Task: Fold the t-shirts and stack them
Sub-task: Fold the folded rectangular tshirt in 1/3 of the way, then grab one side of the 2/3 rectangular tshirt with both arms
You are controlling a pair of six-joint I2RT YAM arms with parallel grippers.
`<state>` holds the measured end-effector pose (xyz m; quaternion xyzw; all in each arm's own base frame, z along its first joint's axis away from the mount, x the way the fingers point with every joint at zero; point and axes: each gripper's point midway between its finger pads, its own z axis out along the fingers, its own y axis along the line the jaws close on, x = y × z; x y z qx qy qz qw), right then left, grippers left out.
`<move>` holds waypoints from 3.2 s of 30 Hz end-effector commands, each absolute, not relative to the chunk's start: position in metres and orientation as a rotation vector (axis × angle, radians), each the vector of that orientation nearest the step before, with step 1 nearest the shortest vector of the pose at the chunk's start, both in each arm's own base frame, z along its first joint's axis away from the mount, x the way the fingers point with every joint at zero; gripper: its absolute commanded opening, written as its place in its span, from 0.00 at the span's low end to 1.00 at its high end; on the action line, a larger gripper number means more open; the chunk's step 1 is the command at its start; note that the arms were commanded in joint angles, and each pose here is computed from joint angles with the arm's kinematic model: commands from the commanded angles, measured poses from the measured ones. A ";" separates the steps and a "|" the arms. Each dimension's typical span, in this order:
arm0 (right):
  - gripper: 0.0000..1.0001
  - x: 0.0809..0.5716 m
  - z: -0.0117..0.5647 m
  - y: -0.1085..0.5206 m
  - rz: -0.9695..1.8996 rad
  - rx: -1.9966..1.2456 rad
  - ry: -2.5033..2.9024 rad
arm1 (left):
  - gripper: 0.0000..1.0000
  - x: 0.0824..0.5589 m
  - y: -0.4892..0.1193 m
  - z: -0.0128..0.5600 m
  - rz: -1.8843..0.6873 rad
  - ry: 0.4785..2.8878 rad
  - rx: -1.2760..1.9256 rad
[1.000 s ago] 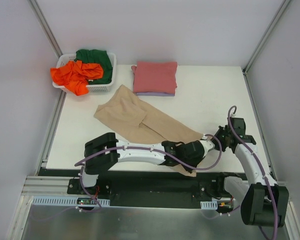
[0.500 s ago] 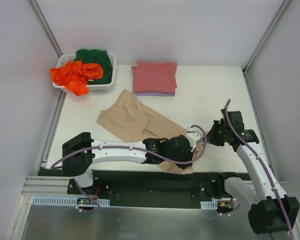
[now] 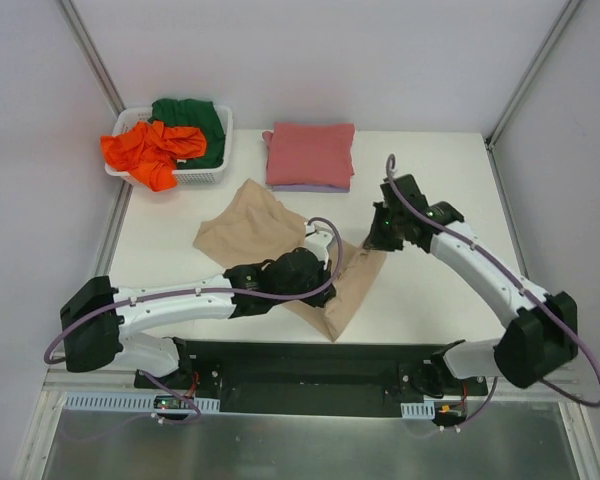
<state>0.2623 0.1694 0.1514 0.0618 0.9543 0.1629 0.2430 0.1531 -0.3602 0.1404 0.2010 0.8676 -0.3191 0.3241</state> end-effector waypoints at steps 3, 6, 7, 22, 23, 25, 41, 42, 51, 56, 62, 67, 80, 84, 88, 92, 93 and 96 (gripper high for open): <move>0.01 0.310 0.160 0.211 0.385 0.128 2.563 | 0.00 0.174 -0.315 0.126 -0.685 2.341 0.345; 0.01 0.323 0.156 0.229 0.386 0.106 2.565 | 0.00 0.185 -0.299 0.117 -0.642 2.361 0.285; 0.01 0.327 0.152 0.234 0.385 0.101 2.573 | 0.00 0.189 -0.295 0.115 -0.627 2.367 0.267; 0.02 0.357 0.108 0.278 0.417 0.089 2.628 | 0.00 0.212 -0.262 0.079 -0.458 2.479 0.142; 0.02 0.359 0.107 0.279 0.417 0.093 2.625 | 0.00 0.214 -0.261 0.078 -0.446 2.481 0.135; 0.05 0.360 0.103 0.281 0.419 0.094 2.626 | 0.00 0.215 -0.259 0.075 -0.431 2.493 0.128; 0.96 0.379 0.130 0.286 0.442 0.046 2.542 | 0.99 0.245 -0.212 0.110 -0.170 2.401 0.004; 0.96 0.378 0.140 0.281 0.430 0.046 2.522 | 0.99 0.244 -0.210 0.119 -0.181 2.382 -0.003; 0.96 0.332 0.153 0.227 0.460 0.110 2.453 | 0.99 0.209 -0.274 0.148 -0.669 2.393 0.263; 0.96 0.306 0.140 0.222 0.649 0.129 2.441 | 0.99 0.198 -0.325 0.135 -0.810 2.437 0.433; 0.96 0.295 0.124 0.222 0.734 0.111 2.485 | 0.99 0.206 -0.300 0.084 -0.587 2.563 0.365; 0.96 0.293 0.116 0.209 0.697 0.146 2.491 | 0.99 0.213 -0.255 0.052 -0.376 2.630 0.240; 0.96 0.282 0.119 0.146 0.616 0.378 2.387 | 0.99 0.241 -0.215 0.109 -0.217 2.448 0.121; 0.96 0.271 0.120 0.120 0.544 0.458 2.333 | 0.99 0.230 -0.243 0.141 -0.379 2.399 0.205; 0.96 0.264 0.120 0.114 0.568 0.462 2.318 | 0.99 0.192 -0.306 0.151 -0.449 2.339 0.577; 0.96 0.261 0.117 0.118 0.604 0.446 2.339 | 0.93 0.153 -0.364 0.128 -0.531 2.377 0.853; 0.96 0.260 0.116 0.119 0.612 0.442 2.347 | 0.89 0.142 -0.374 0.118 -0.557 2.404 0.917; 0.96 0.256 0.111 0.119 0.615 0.432 2.377 | 0.85 0.126 -0.388 0.095 -0.545 2.444 1.008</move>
